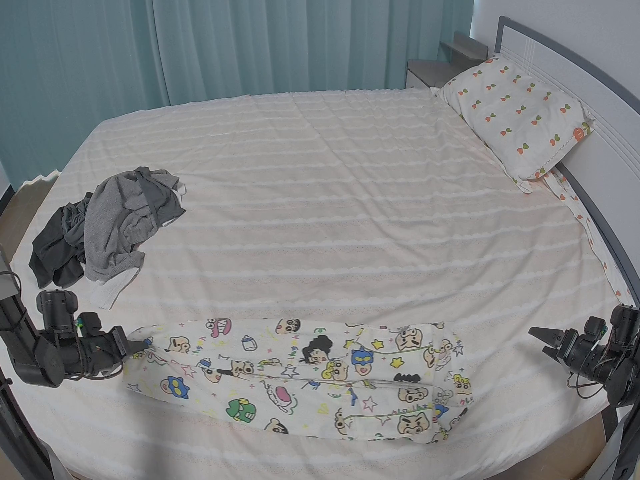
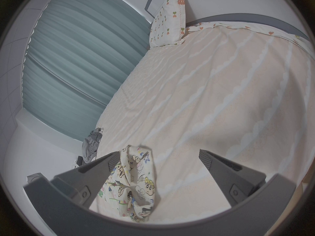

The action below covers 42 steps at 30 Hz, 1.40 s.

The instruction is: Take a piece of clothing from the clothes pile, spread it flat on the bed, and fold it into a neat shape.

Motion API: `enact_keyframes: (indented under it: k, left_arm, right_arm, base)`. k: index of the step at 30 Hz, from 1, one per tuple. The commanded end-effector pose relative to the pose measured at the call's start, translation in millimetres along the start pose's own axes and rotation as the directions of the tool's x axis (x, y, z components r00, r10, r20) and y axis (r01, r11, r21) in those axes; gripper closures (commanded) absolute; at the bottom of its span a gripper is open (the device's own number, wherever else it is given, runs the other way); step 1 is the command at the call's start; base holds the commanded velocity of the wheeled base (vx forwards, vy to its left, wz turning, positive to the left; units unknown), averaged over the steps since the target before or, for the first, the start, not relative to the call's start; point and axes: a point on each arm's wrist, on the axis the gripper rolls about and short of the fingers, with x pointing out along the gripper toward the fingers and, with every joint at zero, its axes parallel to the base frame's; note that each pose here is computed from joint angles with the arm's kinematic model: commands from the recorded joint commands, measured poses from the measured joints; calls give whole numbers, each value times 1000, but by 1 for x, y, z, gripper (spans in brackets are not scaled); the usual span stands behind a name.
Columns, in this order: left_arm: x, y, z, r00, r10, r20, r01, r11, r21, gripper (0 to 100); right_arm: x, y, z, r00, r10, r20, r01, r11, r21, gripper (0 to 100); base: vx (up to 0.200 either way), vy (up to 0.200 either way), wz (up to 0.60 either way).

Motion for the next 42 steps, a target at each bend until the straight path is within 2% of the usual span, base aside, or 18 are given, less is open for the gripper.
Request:
enact_keyframes:
  k: [1, 7, 11, 14, 15, 17, 21, 22, 23, 24, 26, 27, 30, 34, 36, 37, 42]
  left_arm:
    - [-22, 29, 21, 994, 28, 105, -21, 998, -65, 100]
    - [-29, 52, 39, 981, 73, 177, -56, 993, -103, 100]
    - [-31, 50, 41, 980, 69, 186, -52, 994, -99, 100]
    - [-27, 37, 36, 985, 47, 164, -36, 997, -73, 100]
    - [-26, 20, 29, 989, 31, 145, -24, 998, -50, 100]
    - [-23, 0, 21, 991, 31, 133, -27, 999, -30, 100]
    - [-15, -50, 7, 988, 35, 150, -37, 999, 10, 100]
    - [-14, -53, 6, 988, 33, 152, -35, 999, 12, 100]
    - [-12, -76, -2, 987, 12, 158, -19, 999, 42, 100]
    - [-10, -90, -9, 988, -7, 152, -4, 997, 74, 100]
    - [-9, -98, -13, 989, -18, 147, 4, 995, 95, 100]
    - [-4, -120, -29, 991, -38, 131, 18, 988, 152, 100]
    - [4, -143, -49, 993, -43, 108, 19, 977, 214, 100]
    - [23, -188, -90, 995, -87, 54, 64, 941, 332, 100]
    - [27, -199, -99, 994, -102, 43, 80, 931, 356, 100]
    - [33, -209, -112, 993, -113, 19, 97, 919, 382, 100]
    - [58, -244, -148, 994, -107, -24, 106, 886, 451, 100]
  right_arm:
    - [-3, -1, -2, 1000, -1, -5, 1, 1000, 19, 0]
    - [-3, -1, -2, 1000, -2, -4, 2, 1000, 20, 0]
    - [-4, -2, -2, 1000, -4, -3, 4, 1000, 22, 0]
    - [-4, -2, -2, 1000, -3, -3, 3, 1000, 22, 0]
    - [-4, -2, -2, 1000, -1, -3, 1, 1000, 22, 0]
    - [-4, -2, -2, 1000, -2, -5, 2, 1000, 23, 0]
    - [-4, -2, -2, 1000, -2, -4, 2, 1000, 22, 0]
    - [-4, -2, -2, 1000, -2, -5, 2, 1000, 23, 0]
    - [-4, -2, -2, 1000, -2, -5, 2, 1000, 23, 0]
    - [-4, -2, -2, 1000, -2, -5, 2, 1000, 23, 0]
    - [-4, -2, -2, 1000, -2, -5, 2, 1000, 23, 0]
    - [-3, -3, -3, 1000, -4, -8, 4, 1000, 25, 0]
    - [-3, -3, -3, 1000, -4, -9, 5, 1000, 26, 0]
    - [-2, -5, -5, 1000, -8, -19, 8, 1000, 23, 0]
    - [-1, -5, -5, 1000, -8, -20, 9, 1000, 24, 0]
    - [-1, -5, -5, 1000, -8, -20, 9, 1000, 24, 0]
    - [-1, -5, -5, 1000, -8, -22, 8, 1000, 23, 0]
  base:
    - [0, 0, 0]
    - [0, 0, 0]
    - [0, 0, 0]
    - [0, 0, 0]
    - [0, 0, 0]
    - [0, 0, 0]
    - [0, 0, 0]
    - [0, 0, 0]
    - [0, 0, 0]
    - [0, 0, 0]
    - [0, 0, 0]
    - [0, 0, 0]
    - [0, 0, 0]
    - [0, 0, 0]
    - [0, 0, 0]
    - [0, 0, 0]
    - [0, 0, 0]
